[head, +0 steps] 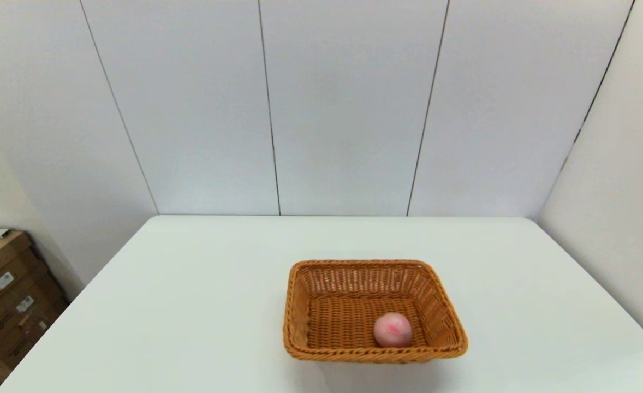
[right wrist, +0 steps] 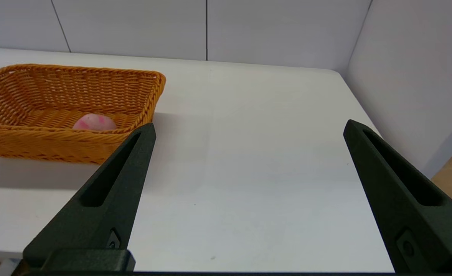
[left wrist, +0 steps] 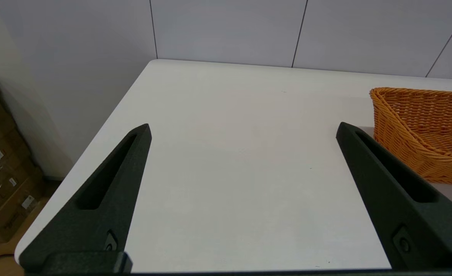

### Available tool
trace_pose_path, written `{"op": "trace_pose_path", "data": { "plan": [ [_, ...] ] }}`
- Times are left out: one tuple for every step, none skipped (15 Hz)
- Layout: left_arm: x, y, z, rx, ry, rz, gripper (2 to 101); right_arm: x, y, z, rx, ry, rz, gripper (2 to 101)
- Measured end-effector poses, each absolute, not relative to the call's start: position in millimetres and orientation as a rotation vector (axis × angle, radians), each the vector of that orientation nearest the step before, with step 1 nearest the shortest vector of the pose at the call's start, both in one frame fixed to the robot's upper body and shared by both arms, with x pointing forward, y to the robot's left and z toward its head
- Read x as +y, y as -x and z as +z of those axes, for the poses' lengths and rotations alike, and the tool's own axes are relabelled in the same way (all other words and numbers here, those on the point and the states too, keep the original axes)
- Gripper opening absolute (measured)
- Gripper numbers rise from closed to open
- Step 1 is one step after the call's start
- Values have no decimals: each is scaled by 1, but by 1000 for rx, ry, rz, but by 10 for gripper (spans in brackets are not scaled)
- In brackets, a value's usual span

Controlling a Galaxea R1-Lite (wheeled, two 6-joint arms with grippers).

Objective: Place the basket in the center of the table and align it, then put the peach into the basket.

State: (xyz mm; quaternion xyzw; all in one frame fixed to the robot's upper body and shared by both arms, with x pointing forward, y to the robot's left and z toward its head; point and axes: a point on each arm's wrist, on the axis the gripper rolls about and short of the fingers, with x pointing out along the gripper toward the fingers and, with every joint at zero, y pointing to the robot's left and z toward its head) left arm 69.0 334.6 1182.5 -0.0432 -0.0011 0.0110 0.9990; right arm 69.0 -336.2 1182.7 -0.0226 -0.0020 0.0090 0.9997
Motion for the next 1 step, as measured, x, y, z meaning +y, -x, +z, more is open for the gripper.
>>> {"op": "trace_pose_path", "data": {
  "plan": [
    [335, -69, 1182, -2, 86, 22, 978, -336, -69, 1183, -4, 43, 14, 971]
  ]
}}
